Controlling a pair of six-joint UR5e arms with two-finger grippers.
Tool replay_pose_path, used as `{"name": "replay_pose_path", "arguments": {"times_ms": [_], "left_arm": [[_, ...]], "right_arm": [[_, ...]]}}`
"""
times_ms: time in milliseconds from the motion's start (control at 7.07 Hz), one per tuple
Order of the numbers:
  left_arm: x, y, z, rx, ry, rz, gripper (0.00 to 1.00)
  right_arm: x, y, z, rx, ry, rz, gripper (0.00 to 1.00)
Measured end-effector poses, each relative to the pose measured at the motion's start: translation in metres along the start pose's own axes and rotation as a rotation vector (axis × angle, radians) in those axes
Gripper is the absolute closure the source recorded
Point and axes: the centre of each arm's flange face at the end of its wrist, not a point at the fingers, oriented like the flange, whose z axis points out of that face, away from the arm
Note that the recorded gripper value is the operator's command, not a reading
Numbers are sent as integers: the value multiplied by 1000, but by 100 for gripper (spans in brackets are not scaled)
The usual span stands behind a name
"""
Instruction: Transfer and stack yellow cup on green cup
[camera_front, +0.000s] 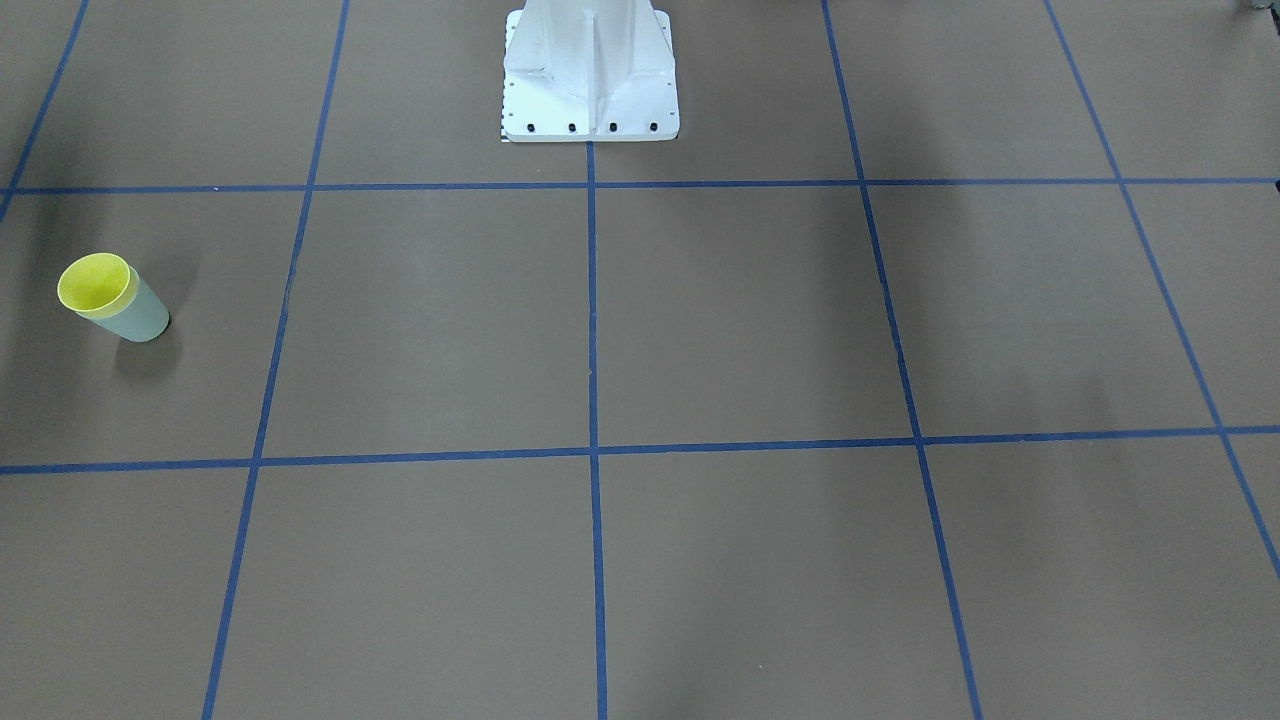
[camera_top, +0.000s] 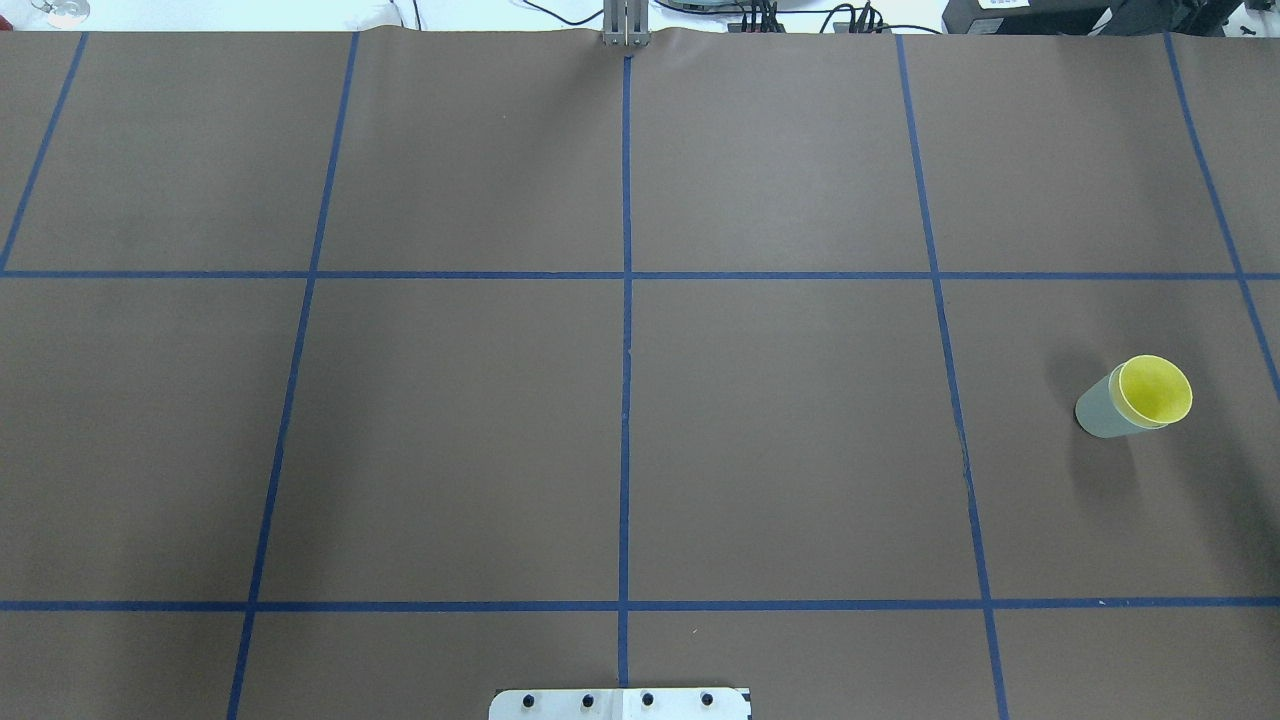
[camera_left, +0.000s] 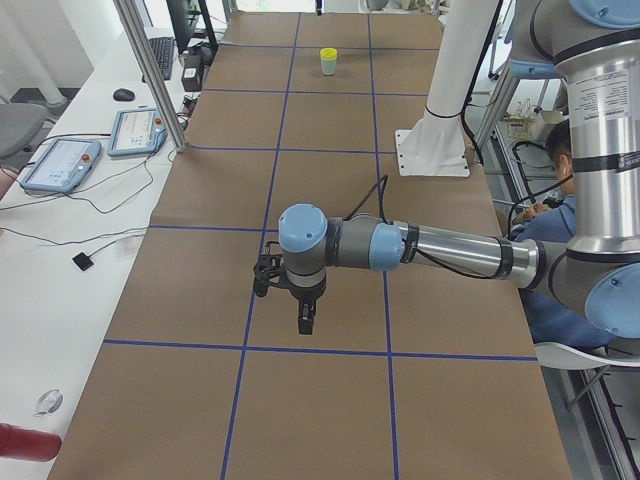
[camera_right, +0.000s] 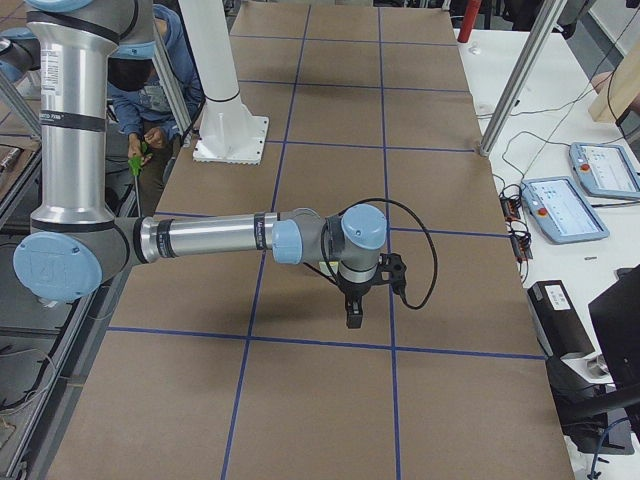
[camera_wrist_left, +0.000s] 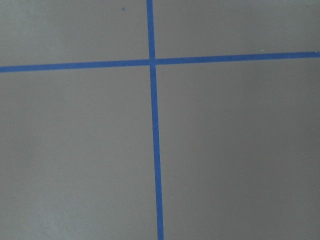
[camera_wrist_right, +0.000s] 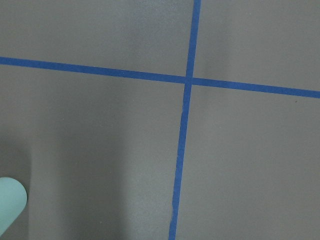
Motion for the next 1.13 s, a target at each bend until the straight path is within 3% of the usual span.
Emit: {"name": "replay_pose_path", "arguments": {"times_ms": [425,1132], "left_arm": [[0,1,0,0,1,0,0],[0,1,0,0,1,-1,0]], "right_arm": [[0,2,3,-10,-31,8,0],[-2,5,2,-6,-35,4,0]]}}
